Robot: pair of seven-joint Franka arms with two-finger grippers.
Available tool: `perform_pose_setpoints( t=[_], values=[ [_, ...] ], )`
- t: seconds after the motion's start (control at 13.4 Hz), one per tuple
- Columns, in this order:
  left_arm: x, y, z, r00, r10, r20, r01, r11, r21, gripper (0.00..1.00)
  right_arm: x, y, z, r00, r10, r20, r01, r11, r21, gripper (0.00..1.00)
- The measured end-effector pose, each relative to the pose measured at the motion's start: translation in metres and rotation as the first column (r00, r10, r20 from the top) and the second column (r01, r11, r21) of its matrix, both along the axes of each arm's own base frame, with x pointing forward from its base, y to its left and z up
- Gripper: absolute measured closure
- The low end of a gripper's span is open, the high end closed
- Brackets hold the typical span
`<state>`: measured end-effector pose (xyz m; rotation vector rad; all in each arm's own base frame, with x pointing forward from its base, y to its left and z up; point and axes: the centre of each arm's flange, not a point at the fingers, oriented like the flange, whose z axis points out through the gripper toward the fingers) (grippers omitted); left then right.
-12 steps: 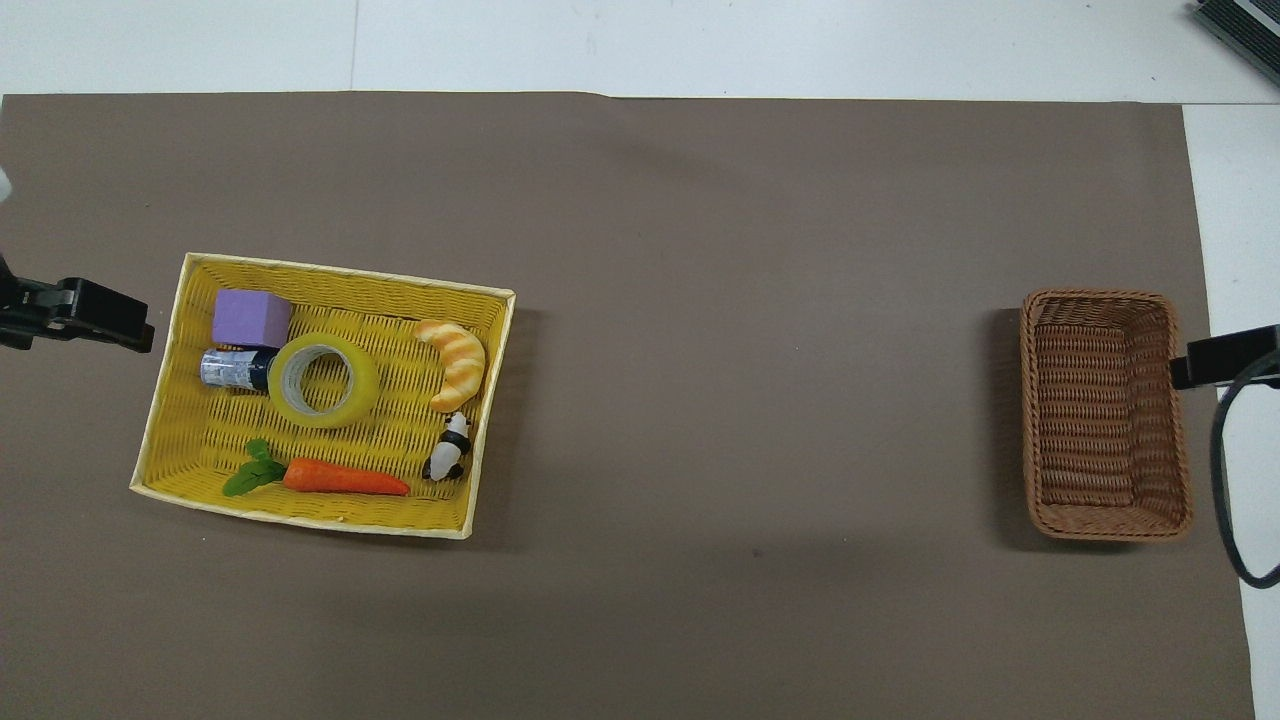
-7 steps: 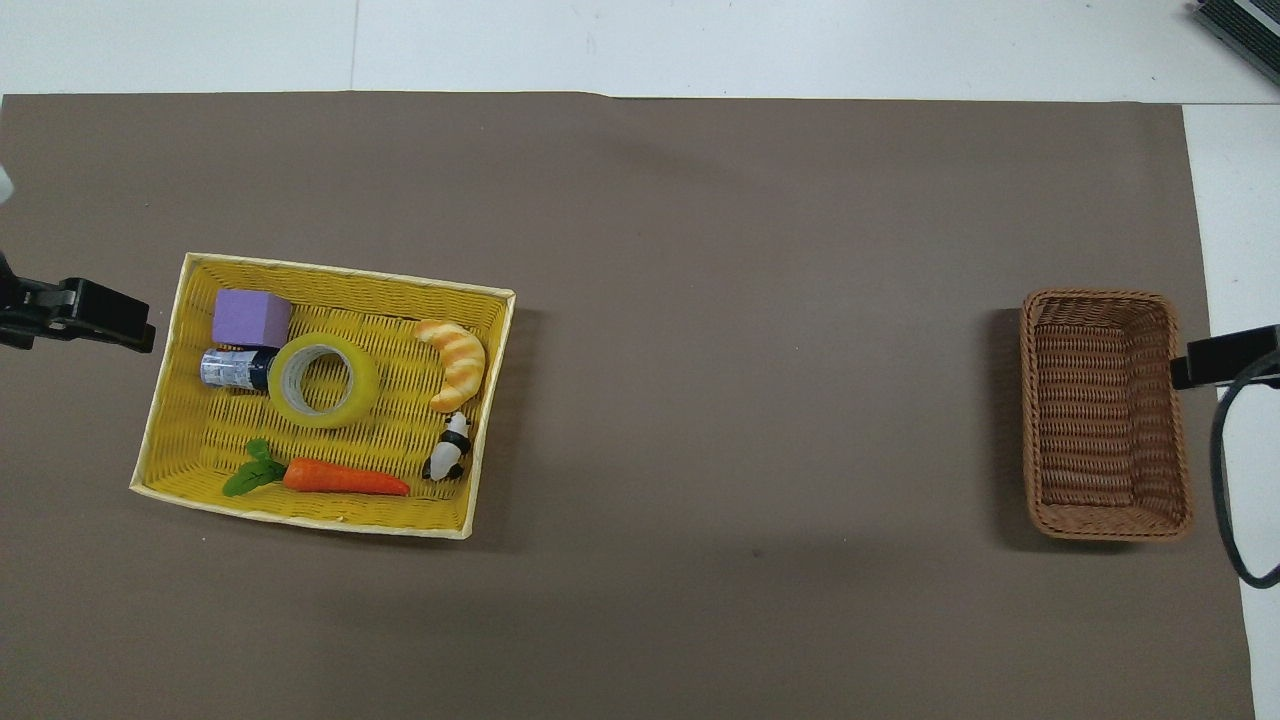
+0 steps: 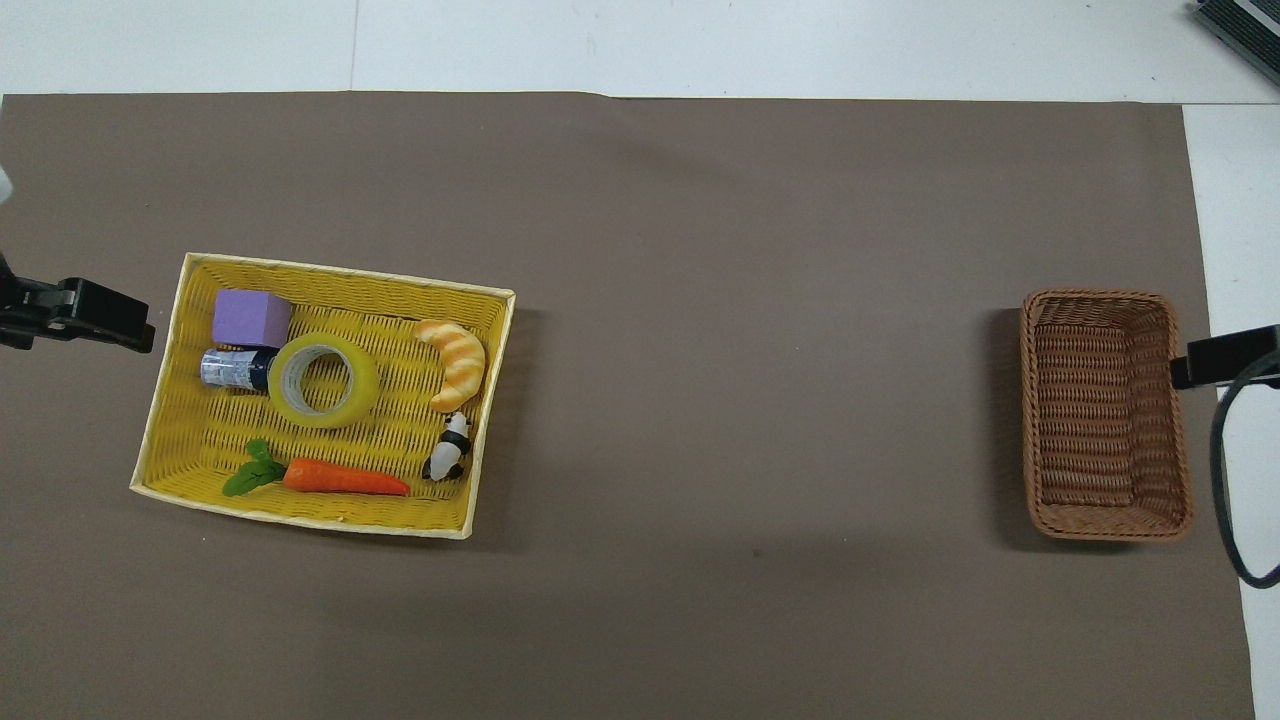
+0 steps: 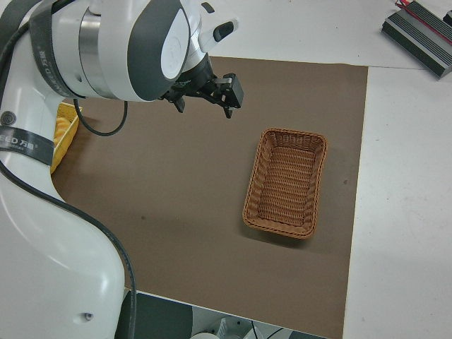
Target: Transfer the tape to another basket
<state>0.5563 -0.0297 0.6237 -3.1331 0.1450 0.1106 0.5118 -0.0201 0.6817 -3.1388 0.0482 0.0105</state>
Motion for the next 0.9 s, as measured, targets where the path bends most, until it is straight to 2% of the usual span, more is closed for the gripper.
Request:
perform_pose_setpoints(
  t=[0.9],
  values=[
    [-0.0001,-0.0026,-0.0001,1.000,0.011,0.000,-0.011,1.000,0.001,0.00,0.0000,0.0000,0.0000,1.000,0.000,0.000,0.000,1.000,0.000,0.00]
  ],
)
